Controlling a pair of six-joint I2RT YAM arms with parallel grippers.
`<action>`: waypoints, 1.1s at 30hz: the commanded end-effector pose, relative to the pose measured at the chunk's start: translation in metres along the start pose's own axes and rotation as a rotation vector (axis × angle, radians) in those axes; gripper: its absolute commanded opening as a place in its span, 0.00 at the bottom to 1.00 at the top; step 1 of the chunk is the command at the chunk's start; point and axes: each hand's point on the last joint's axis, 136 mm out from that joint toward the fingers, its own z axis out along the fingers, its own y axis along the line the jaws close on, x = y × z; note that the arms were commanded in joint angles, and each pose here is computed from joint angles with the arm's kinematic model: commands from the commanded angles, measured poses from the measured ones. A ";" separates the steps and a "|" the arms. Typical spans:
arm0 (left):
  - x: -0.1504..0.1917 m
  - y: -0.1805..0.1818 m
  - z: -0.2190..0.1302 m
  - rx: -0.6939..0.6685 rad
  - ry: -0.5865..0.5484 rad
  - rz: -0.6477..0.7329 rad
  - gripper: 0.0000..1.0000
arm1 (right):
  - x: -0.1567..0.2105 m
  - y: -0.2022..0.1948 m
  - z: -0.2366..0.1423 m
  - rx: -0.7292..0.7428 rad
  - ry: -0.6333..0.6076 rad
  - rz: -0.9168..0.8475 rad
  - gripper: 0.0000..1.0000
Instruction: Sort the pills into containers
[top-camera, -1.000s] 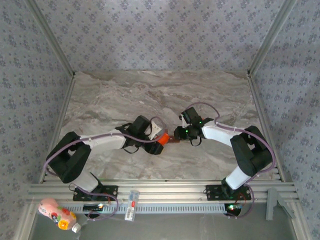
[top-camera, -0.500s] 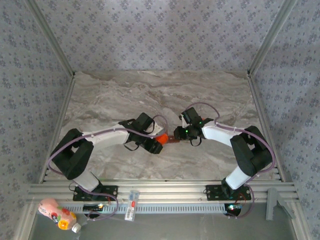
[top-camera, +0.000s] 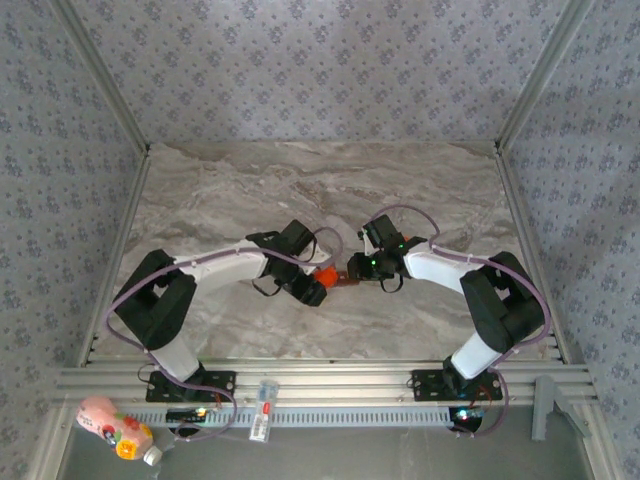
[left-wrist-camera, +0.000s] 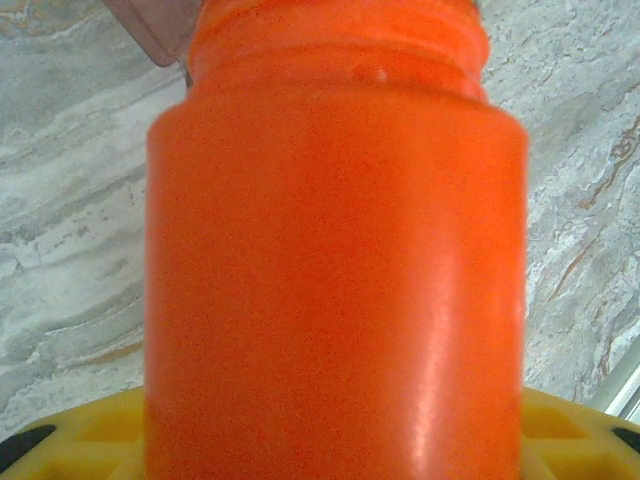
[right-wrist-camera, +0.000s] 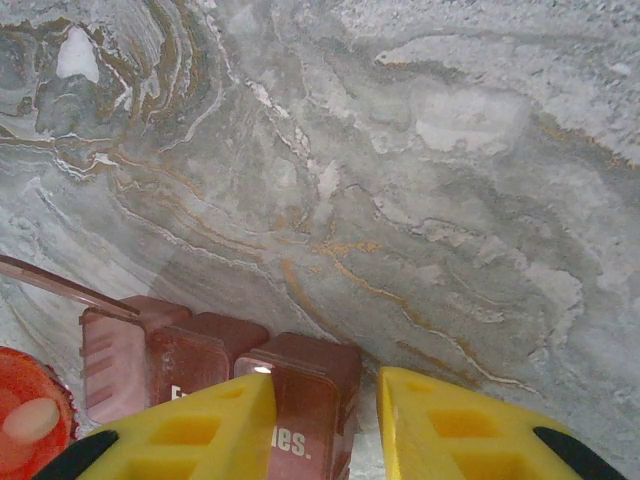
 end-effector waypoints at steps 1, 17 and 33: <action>0.003 -0.003 0.000 -0.011 0.048 0.029 0.00 | 0.022 -0.014 0.009 0.047 0.067 0.025 0.34; 0.005 0.004 -0.001 -0.054 0.081 0.041 0.00 | 0.024 -0.015 0.011 0.052 0.072 0.026 0.34; 0.009 0.007 -0.006 -0.087 0.165 0.053 0.00 | 0.025 -0.014 0.011 0.051 0.075 0.025 0.34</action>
